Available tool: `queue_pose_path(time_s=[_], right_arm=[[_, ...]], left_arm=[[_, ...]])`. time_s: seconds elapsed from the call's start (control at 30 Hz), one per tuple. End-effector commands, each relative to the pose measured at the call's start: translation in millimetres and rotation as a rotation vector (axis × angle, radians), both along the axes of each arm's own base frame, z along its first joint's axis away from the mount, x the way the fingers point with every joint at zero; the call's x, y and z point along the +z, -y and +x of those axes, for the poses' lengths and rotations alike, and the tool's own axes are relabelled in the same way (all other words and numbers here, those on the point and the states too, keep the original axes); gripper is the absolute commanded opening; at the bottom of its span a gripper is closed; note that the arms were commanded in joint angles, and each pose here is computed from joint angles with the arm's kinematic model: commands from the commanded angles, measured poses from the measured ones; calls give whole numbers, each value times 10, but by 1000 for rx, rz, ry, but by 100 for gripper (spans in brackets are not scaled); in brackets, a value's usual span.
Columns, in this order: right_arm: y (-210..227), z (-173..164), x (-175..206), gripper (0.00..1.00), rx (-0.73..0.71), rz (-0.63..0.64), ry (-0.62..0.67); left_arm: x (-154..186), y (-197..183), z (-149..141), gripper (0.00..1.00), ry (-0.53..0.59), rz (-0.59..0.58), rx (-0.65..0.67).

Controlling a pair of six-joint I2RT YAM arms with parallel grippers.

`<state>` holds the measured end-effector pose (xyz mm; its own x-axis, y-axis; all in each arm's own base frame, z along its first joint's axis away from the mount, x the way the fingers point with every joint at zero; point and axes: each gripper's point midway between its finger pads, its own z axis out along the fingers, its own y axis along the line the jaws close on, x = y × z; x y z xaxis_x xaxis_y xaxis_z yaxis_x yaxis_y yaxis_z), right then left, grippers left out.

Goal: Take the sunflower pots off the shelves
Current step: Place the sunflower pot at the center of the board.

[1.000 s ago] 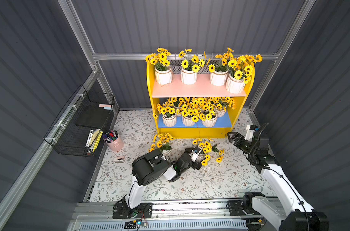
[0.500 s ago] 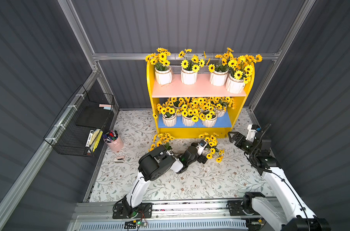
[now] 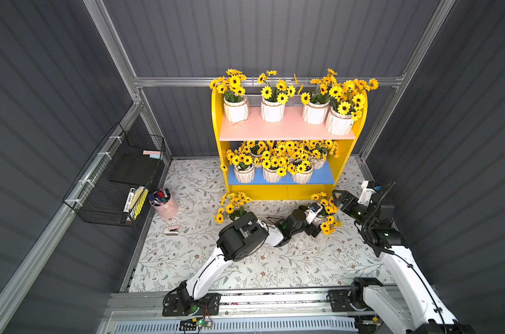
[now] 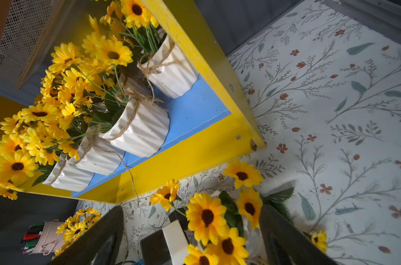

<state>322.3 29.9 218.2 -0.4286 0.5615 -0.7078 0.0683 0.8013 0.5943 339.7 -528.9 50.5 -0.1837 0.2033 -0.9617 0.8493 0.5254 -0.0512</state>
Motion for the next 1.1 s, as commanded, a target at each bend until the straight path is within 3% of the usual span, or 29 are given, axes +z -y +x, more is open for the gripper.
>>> queue_pose_path(time_s=[0.0, 0.1, 0.4, 0.67, 0.9, 1.07], right_arm=[[82, -17, 12, 95, -37, 4, 10], [118, -28, 17, 98, -51, 8, 8], [142, -20, -5, 99, -61, 22, 1], [150, -54, 73, 99, -60, 15, 10], [-6, -95, 340, 93, 33, 10, 43], [-102, -175, 736, 92, 54, -104, 126]], left_arm=[[-1080, -197, -357, 55, -266, 225, -34], [-1020, -252, -315, 99, -244, 228, 4], [-685, -414, -499, 100, -189, 243, -67], [-376, -699, -589, 99, -122, 273, -50], [278, -1084, -720, 99, -52, 345, -37], [893, -1337, -814, 99, -8, 350, -17]])
